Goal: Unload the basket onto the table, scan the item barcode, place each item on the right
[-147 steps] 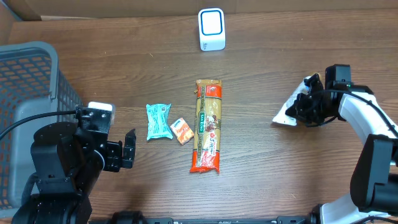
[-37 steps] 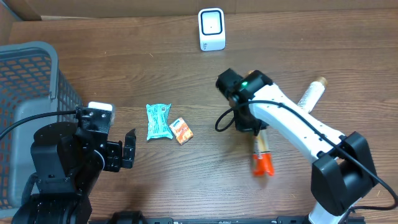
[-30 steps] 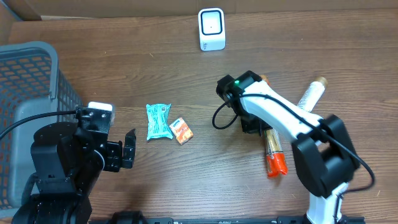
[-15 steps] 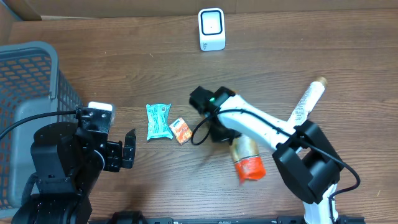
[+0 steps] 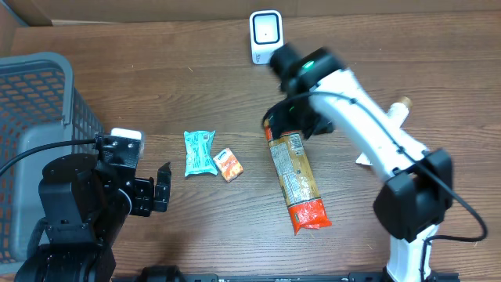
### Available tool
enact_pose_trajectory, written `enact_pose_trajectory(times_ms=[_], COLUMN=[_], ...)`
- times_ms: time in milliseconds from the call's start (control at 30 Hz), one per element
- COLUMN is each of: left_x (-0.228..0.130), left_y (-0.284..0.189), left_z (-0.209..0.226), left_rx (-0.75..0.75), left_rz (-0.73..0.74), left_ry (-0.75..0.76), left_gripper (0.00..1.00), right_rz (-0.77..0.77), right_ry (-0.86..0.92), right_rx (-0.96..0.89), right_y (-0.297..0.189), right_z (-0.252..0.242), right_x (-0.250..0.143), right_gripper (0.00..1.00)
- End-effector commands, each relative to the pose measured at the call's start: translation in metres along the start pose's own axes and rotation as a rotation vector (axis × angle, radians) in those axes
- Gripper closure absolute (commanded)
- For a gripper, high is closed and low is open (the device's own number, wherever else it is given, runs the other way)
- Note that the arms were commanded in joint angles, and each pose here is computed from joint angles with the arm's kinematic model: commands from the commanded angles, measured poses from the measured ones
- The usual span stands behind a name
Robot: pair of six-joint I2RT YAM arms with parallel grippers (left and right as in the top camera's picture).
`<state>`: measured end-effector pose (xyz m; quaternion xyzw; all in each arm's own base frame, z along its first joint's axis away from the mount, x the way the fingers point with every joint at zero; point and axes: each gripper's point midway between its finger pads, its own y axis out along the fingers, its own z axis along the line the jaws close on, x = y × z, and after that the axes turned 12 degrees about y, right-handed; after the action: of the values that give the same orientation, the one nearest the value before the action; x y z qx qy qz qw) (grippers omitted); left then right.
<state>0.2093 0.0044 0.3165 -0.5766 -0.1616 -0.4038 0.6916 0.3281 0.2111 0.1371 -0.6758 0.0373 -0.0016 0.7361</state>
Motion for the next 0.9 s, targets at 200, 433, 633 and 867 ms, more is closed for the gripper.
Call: enact_pose_trajectory(times_ms=[200, 433, 633, 867], left_x=[-0.005, -0.005, -0.005, -0.005], left_y=[-0.001, -0.001, -0.001, -0.001], left_z=[0.001, 0.001, 0.001, 0.001], left_rx=[0.004, 0.004, 0.004, 0.004], left_rz=[0.02, 0.02, 0.021, 0.02], left_ry=[0.019, 0.019, 0.019, 0.019], left_gripper=[0.0, 0.0, 0.0, 0.0], right_rz=[0.138, 0.257, 0.336, 0.356], right_ry=[-0.121, -0.094, -0.069, -0.057], right_rx=[0.21, 0.258, 0.277, 0.381], right_y=[-0.004, 0.045, 0.089, 0.119], right_z=[-0.043, -0.049, -0.057, -0.049], right_x=[-0.001, -0.025, -0.051, -0.067], right_gripper=[0.05, 0.08, 0.11, 0.21])
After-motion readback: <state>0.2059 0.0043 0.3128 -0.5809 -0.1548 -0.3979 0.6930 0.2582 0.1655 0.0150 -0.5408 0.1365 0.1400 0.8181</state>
